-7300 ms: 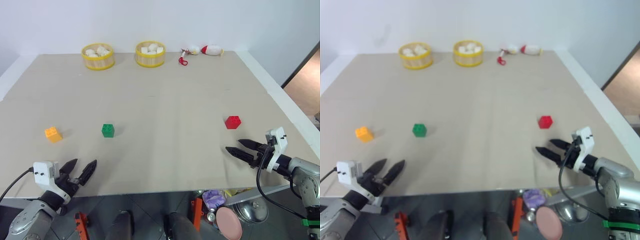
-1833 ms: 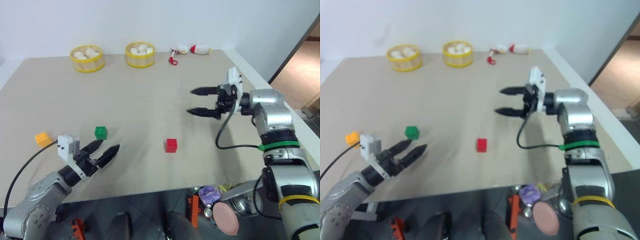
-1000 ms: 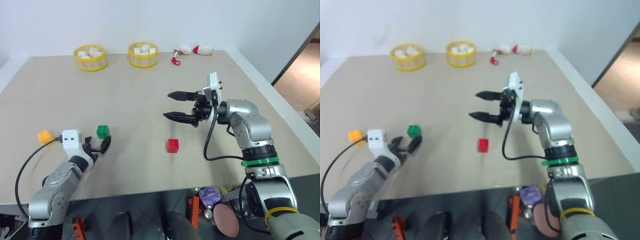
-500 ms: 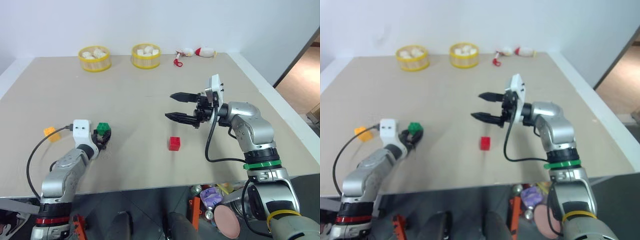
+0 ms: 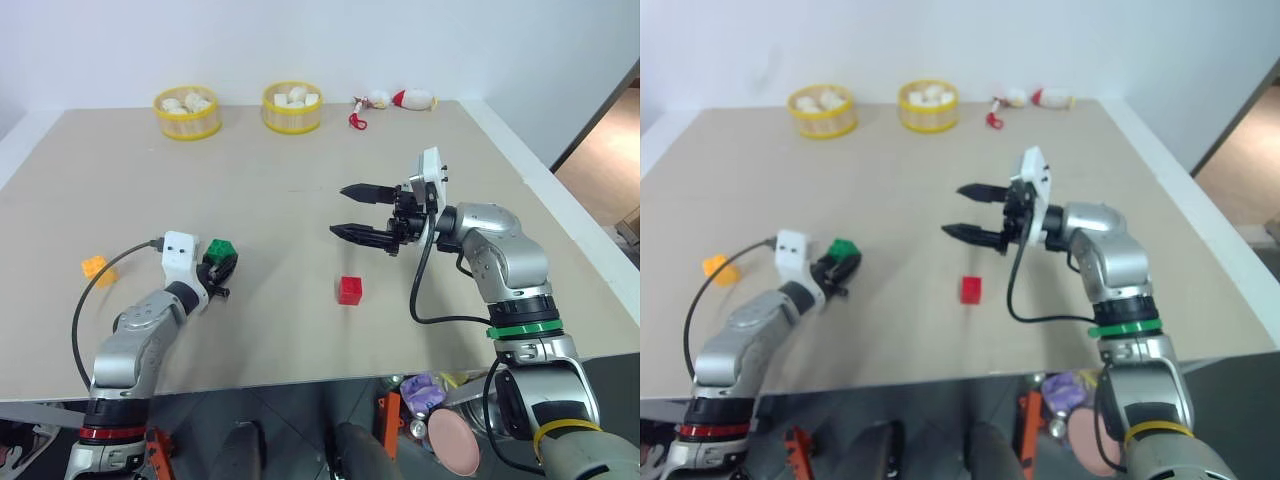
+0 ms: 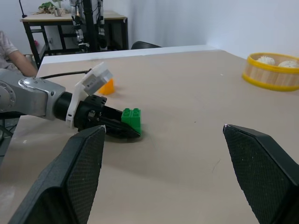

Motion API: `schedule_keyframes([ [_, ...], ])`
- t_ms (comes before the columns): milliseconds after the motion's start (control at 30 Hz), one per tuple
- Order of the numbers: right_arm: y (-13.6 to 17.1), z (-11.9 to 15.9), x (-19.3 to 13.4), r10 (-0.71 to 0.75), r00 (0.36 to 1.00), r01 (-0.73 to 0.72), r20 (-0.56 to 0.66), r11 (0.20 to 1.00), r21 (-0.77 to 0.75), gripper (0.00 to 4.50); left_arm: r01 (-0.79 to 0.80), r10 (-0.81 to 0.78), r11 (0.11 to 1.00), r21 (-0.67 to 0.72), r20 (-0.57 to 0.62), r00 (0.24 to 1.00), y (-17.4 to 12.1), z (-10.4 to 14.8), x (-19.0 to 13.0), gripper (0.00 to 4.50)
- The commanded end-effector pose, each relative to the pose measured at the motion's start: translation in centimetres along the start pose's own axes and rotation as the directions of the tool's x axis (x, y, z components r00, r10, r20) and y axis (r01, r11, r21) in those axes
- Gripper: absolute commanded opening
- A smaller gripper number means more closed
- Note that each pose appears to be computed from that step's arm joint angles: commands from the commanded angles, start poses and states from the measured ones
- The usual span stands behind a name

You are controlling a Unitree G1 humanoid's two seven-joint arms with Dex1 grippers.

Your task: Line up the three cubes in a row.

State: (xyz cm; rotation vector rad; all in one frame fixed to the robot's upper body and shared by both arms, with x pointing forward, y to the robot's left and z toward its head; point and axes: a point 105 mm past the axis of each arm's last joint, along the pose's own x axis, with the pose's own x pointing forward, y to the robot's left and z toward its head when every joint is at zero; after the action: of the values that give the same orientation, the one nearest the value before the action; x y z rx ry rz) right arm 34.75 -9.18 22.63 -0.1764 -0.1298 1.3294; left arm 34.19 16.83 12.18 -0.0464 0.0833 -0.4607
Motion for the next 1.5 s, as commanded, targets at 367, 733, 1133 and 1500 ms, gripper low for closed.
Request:
schedule_keyframes([
  [367, 3.6, 1.1, -2.0, 0.176, 0.983, -0.178, -0.056, 0.984, -0.026, 4.18, 0.560, -0.551, 0.817, 0.139, -0.098, 0.829, -5.6, 0.4, -1.8, 1.38],
  [733, 4.5, 0.8, -4.8, 0.143, 0.984, -0.142, -0.102, 0.990, 0.023, 4.18, 0.709, -0.680, 0.673, 0.210, -0.200, 0.705, -5.6, 0.5, 0.7, 1.38],
  [1133, 4.7, -0.1, -5.6, 0.104, 0.987, -0.099, -0.126, 0.994, 0.044, 4.18, 0.804, -0.754, 0.537, 0.255, -0.284, 0.593, -6.9, -1.0, 2.3, 1.38],
  [1500, 4.8, -1.1, -6.1, 0.099, 0.981, -0.091, -0.166, 0.994, 0.056, 4.18, 0.837, -0.808, 0.464, 0.290, -0.249, 0.534, -8.9, 0.1, 4.1, 1.38],
])
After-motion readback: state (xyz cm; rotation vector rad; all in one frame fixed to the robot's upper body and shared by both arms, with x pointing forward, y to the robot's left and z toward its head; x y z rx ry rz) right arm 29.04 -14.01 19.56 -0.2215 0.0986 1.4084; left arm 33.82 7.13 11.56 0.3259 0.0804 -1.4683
